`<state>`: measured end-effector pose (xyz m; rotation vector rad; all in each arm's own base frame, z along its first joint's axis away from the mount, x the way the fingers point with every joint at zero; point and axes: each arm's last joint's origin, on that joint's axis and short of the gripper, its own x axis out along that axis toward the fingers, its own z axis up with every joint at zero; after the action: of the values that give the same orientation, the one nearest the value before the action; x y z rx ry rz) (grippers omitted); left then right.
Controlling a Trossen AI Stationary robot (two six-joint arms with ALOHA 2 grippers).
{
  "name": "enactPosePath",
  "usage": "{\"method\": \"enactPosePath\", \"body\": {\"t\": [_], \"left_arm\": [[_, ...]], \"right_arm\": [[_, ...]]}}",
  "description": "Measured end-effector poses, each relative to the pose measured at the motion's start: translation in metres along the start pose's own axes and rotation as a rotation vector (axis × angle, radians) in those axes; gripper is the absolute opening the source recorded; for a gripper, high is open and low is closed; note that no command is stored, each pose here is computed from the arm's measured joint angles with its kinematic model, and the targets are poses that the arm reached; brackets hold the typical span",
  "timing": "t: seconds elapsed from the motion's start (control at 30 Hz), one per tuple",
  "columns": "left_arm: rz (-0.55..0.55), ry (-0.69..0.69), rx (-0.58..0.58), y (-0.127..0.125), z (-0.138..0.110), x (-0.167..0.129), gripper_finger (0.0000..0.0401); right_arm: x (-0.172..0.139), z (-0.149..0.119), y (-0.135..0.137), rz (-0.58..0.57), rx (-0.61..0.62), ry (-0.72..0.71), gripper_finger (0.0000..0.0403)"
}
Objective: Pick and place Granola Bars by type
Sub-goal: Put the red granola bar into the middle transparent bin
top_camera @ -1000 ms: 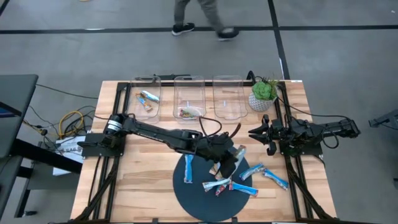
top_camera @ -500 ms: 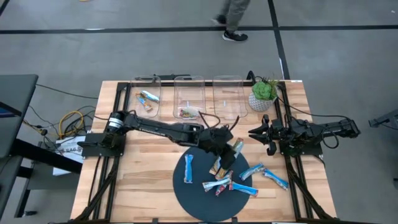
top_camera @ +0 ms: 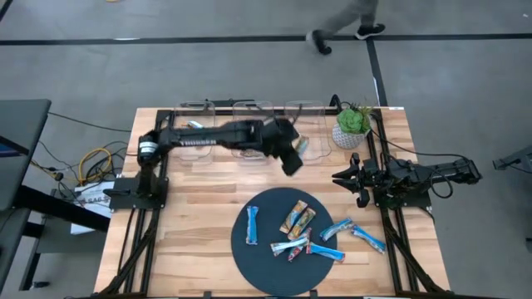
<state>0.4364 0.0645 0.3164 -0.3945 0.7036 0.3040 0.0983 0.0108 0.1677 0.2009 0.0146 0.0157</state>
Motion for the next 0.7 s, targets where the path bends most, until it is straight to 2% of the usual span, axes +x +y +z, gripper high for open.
{"method": "enactPosePath", "body": {"t": [0.17, 0.43, 0.7], "left_arm": [[0.109, 0.074, 0.102, 0.042, 0.006, -0.011, 0.0032], [0.260, 0.161, 0.225, 0.095, 0.012, -0.031, 0.0032], [0.348, 0.222, 0.293, 0.122, 0.013, -0.039, 0.0032]], "right_arm": [[0.000, 0.000, 0.000, 0.000, 0.000, 0.000, 0.0077], [0.000, 0.000, 0.000, 0.000, 0.000, 0.000, 0.0077], [0.000, 0.000, 0.000, 0.000, 0.000, 0.000, 0.0077]]}}
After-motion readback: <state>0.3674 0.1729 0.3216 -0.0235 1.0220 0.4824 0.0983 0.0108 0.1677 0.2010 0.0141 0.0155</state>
